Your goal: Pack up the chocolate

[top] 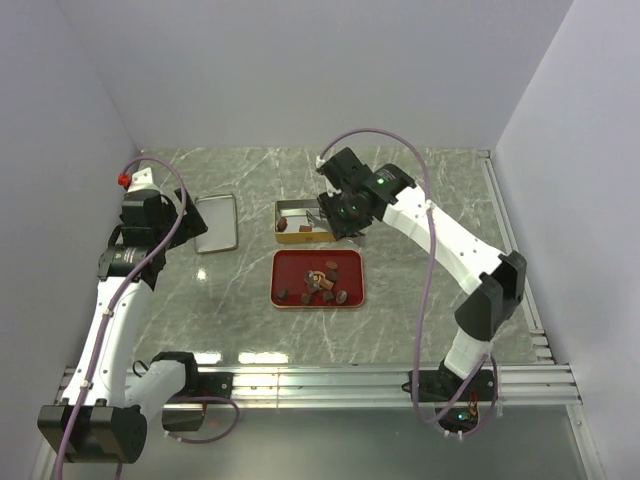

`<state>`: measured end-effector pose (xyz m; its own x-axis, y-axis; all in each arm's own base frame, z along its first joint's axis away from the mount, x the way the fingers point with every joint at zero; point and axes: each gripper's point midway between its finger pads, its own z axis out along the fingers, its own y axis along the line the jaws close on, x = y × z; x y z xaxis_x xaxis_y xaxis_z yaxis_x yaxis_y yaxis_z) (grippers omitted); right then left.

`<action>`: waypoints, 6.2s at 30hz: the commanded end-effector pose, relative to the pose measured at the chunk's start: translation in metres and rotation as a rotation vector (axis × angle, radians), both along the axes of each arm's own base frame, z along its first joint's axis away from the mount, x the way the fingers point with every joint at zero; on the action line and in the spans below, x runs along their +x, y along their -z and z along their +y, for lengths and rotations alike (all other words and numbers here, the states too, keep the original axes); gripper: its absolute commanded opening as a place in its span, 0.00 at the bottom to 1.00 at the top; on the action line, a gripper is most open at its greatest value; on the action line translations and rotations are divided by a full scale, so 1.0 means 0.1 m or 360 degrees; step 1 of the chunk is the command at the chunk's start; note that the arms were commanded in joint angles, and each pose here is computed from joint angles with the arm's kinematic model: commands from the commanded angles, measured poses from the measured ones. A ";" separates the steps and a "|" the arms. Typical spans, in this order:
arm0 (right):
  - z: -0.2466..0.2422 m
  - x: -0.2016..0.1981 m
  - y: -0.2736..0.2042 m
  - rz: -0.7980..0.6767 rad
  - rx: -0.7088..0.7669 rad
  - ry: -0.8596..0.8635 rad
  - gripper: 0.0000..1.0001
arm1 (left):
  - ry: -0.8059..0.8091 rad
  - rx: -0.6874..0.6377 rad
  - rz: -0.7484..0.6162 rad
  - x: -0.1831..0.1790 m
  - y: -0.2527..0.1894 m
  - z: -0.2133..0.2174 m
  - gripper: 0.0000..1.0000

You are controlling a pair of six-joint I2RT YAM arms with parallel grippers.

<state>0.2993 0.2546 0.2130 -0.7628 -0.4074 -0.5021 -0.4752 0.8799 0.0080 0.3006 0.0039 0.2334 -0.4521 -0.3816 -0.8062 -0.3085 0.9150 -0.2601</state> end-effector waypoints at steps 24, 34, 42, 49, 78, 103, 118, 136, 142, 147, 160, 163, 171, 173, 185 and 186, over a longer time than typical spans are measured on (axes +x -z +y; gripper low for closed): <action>-0.33 -0.74 0.31 0.0180 0.0038 0.0033 0.50 | 0.0013 -0.0024 -0.0061 0.06 -0.13 -0.02 0.99; -0.28 -0.78 0.50 0.0210 -0.0047 -0.0015 0.52 | -0.0003 -0.0012 -0.0041 0.03 -0.09 0.00 0.99; -0.30 -0.76 0.62 0.0209 -0.0089 -0.0011 0.52 | -0.0003 -0.0012 -0.0046 0.06 -0.10 0.00 0.99; -0.27 -0.71 0.70 0.0211 -0.0110 -0.0021 0.52 | 0.0000 -0.0007 -0.0046 0.09 -0.10 0.00 0.99; -0.18 -0.56 0.21 0.0104 -0.0063 -0.0039 0.29 | 0.0010 -0.0019 -0.0056 0.17 -0.06 -0.01 0.99; 0.23 0.42 -0.15 -0.0163 0.0001 -0.0010 0.37 | -0.0009 0.0023 -0.0064 0.05 -0.14 0.04 0.99; 0.21 0.38 -0.22 -0.0167 0.0031 -0.0010 0.47 | -0.0011 0.0024 -0.0071 0.04 -0.15 0.05 1.00; -0.13 -0.41 -0.08 0.0016 0.0027 0.0002 0.46 | -0.0016 -0.0003 -0.0046 -0.01 -0.05 0.03 0.99; -0.33 -0.74 0.08 0.0102 0.0000 0.0045 0.46 | -0.0020 -0.0023 -0.0024 -0.05 0.03 0.02 0.99; -0.36 -0.93 0.21 0.0164 -0.0003 0.0039 0.46 | -0.0025 -0.0040 -0.0021 -0.08 0.06 0.01 1.00; -0.24 -1.00 0.39 0.0199 -0.0054 -0.0016 0.48 | -0.0046 -0.0027 -0.0004 -0.15 0.07 0.04 1.00; -0.24 -0.99 0.44 0.0203 -0.0073 -0.0017 0.50 | -0.0045 -0.0025 -0.0004 -0.15 0.07 0.04 0.99; -0.24 -0.96 0.51 0.0203 -0.0087 0.0001 0.51 | -0.0042 -0.0030 -0.0012 -0.12 0.05 0.03 1.00; -0.23 -0.96 0.51 0.0201 -0.0089 -0.0001 0.51 | -0.0040 -0.0028 -0.0011 -0.12 0.05 0.03 0.99; -0.21 -0.91 0.64 0.0205 -0.0115 0.0019 0.51 | -0.0043 -0.0028 -0.0016 -0.13 0.06 0.04 1.00; -0.21 -0.91 0.65 0.0205 -0.0118 0.0021 0.51 | -0.0039 -0.0026 -0.0013 -0.13 0.06 0.03 0.99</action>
<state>0.2009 0.2289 0.1482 -0.8317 -0.4447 -0.3324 -0.4745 0.8802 0.0096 0.2889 0.0045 0.2247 -0.4500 -0.4048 -0.7960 -0.3214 0.9050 -0.2786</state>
